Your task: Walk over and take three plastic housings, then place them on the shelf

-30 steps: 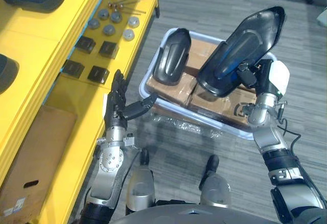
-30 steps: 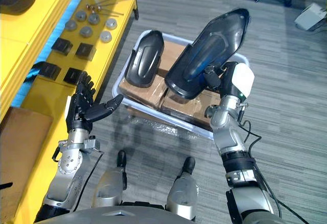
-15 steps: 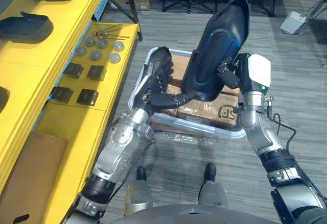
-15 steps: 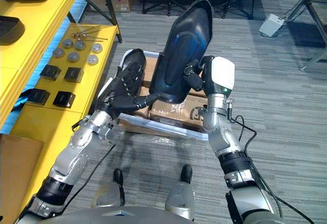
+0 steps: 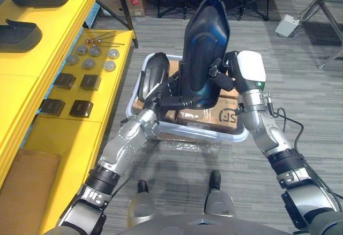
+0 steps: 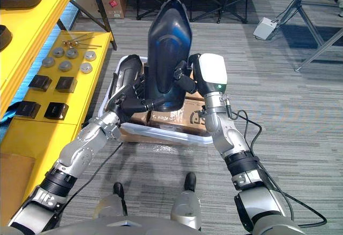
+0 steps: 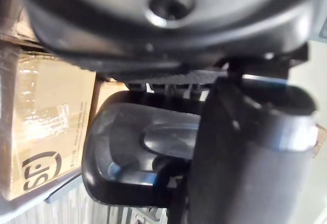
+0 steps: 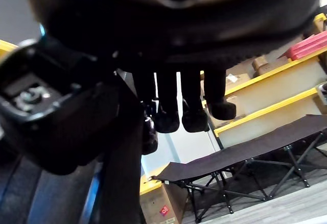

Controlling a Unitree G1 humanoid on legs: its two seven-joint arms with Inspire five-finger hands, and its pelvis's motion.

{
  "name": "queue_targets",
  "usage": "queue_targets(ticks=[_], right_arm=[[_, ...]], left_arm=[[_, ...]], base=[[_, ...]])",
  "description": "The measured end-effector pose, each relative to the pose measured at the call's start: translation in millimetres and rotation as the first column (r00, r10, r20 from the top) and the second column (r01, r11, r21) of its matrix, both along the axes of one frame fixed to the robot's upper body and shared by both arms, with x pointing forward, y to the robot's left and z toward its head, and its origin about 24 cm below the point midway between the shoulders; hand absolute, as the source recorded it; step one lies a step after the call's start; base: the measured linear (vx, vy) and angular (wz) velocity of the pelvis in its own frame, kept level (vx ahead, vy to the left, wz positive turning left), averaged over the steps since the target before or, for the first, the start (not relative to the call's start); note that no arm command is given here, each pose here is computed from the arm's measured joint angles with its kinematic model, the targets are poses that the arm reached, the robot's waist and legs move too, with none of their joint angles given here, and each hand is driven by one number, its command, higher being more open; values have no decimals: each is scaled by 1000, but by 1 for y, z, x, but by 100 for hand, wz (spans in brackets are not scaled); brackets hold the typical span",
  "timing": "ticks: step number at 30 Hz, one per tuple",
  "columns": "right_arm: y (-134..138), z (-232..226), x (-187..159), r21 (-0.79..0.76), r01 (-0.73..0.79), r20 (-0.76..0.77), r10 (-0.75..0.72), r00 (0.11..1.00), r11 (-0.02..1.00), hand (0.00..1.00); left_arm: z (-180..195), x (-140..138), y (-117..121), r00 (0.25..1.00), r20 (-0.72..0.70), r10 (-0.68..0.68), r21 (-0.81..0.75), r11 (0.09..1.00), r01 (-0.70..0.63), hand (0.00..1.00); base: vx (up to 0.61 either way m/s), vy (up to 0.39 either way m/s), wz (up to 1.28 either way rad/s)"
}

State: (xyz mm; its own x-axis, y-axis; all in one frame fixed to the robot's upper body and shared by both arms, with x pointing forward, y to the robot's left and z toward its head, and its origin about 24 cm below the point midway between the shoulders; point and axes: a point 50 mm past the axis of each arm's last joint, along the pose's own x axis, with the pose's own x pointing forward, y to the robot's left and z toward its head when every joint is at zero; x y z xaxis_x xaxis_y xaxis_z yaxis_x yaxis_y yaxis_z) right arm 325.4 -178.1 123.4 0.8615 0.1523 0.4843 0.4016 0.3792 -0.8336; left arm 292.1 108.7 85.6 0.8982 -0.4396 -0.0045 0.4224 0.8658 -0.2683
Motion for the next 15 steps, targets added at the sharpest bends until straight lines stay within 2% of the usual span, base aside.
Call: queue_targets(ticks=[4,9,10,12,15], right_arm=[[11,-3,-2,-10,-65,-5,65,998,998,0],[21,-9,-6,-8,-128,-17,128,992,992,0],[23,-12,-8,1,-137,-24,137,990,991,0],[27,-24,-15,38,-145,-55,147,988,989,0],[31,-34,-23,101,-140,-77,148,986,985,0]], left_arm=[[5,5,0,1000,11,25,4,1000,-25,100],[6,8,2,990,-7,142,-25,990,-142,100],[8,9,3,986,-14,168,-59,984,-169,0],[13,11,6,971,-3,238,-116,965,-236,0],[15,11,6,964,1,267,-144,954,-264,0]], base=[[0,0,0],[0,0,0],[0,0,0],[0,0,0],[0,0,0]])
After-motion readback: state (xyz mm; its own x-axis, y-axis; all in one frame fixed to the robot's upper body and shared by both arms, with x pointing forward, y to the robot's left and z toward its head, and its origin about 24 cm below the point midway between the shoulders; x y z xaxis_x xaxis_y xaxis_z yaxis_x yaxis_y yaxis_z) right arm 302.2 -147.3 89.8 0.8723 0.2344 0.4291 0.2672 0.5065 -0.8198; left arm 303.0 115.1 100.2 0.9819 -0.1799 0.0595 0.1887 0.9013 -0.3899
